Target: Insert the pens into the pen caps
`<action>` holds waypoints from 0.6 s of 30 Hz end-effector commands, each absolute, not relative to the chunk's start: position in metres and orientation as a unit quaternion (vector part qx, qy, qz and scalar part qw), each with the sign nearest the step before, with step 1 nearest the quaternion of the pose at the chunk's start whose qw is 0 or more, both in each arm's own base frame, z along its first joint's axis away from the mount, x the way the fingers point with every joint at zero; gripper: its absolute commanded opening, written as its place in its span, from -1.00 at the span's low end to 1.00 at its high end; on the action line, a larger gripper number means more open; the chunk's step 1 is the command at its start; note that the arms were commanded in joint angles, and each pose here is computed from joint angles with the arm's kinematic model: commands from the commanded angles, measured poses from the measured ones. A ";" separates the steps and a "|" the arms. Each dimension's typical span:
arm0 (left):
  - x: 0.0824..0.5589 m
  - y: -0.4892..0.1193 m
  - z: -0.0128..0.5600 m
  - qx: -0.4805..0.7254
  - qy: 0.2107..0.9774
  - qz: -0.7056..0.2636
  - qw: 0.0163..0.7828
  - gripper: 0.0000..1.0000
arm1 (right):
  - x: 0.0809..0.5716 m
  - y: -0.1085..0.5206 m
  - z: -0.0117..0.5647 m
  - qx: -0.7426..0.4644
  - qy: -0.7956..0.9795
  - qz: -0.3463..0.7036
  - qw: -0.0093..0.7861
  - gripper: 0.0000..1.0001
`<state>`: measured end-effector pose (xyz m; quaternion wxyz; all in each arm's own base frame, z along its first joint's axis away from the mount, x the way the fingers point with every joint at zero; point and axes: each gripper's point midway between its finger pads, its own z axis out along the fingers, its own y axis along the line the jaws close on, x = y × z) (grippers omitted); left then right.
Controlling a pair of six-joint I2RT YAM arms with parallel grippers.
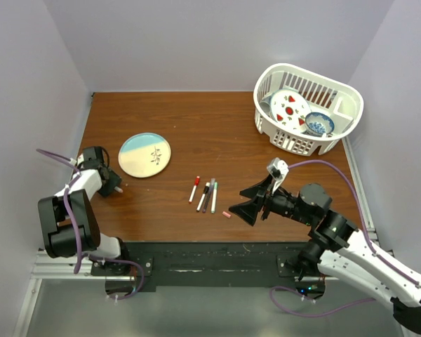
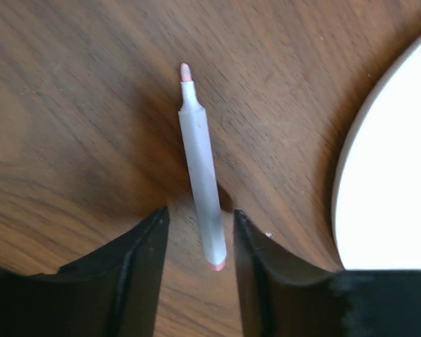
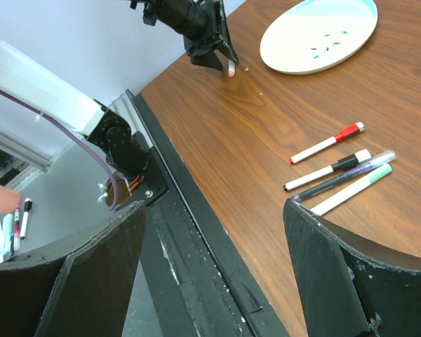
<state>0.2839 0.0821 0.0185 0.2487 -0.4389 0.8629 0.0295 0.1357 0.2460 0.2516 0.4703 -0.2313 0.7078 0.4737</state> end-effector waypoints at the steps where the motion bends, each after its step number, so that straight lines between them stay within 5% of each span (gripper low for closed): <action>1: 0.288 0.094 0.021 -0.454 0.853 0.053 0.250 -0.17 | 0.136 0.250 0.269 -0.234 0.689 0.488 0.483 0.65; 8: 0.285 0.077 0.009 -0.436 0.870 0.015 0.229 -1.00 | 0.135 0.252 0.269 -0.222 0.692 0.497 0.474 0.64; 18: 0.287 0.044 0.060 -0.345 0.884 -0.081 0.304 -1.00 | 0.140 0.267 0.275 -0.171 0.698 0.538 0.441 0.64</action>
